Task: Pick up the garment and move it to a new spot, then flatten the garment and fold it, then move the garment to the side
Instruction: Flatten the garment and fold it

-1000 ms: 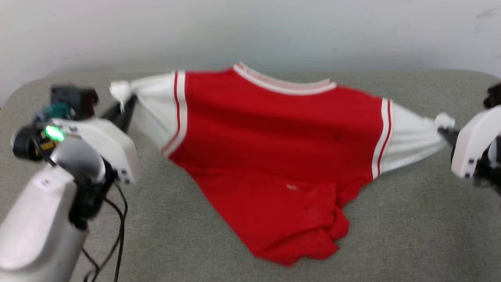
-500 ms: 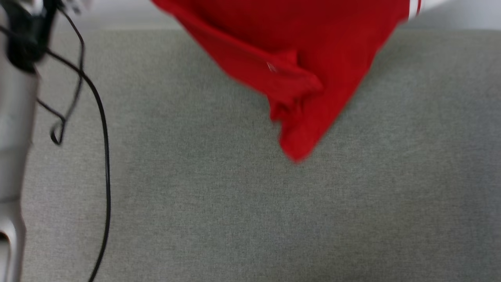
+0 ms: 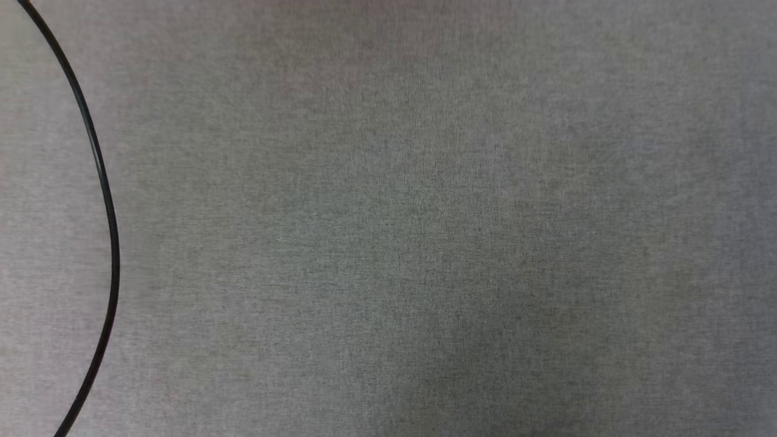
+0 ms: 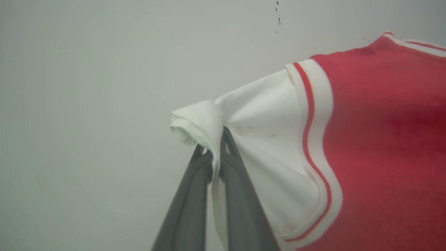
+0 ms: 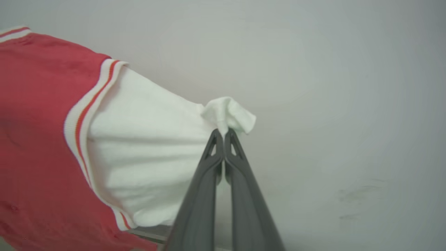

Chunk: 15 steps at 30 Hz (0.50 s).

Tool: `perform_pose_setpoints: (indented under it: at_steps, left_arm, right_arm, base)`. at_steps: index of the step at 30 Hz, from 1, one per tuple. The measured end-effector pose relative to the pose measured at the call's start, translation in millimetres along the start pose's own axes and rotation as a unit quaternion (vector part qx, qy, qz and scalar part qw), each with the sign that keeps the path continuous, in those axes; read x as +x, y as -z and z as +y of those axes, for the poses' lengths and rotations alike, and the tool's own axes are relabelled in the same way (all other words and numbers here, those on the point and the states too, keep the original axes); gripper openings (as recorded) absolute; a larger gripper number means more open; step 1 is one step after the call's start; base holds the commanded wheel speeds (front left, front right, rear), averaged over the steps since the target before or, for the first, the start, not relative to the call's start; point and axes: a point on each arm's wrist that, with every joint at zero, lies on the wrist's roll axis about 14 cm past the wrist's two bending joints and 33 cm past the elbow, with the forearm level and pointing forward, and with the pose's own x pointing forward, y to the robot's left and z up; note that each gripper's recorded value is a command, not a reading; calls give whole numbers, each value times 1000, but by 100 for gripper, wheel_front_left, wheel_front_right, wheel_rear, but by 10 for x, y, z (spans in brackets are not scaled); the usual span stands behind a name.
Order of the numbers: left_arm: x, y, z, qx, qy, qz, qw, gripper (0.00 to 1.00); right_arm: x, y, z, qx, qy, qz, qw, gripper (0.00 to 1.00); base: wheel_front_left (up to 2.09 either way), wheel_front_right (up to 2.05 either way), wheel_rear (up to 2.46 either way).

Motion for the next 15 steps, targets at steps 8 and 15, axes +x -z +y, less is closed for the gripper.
perform_pose_setpoints:
  at_steps: [8,15]
  left_arm:
    - [-23,924,-83,-35,6,68,997,0]
    - [-344,1726,-245,-83,6,145,986,0]
  right_arm:
    - [232,769,120,7,-17,60,998,0]
    - [208,1437,245,31,-35,106,993,0]
  base:
    - [0,0,0]
    - [0,0,0]
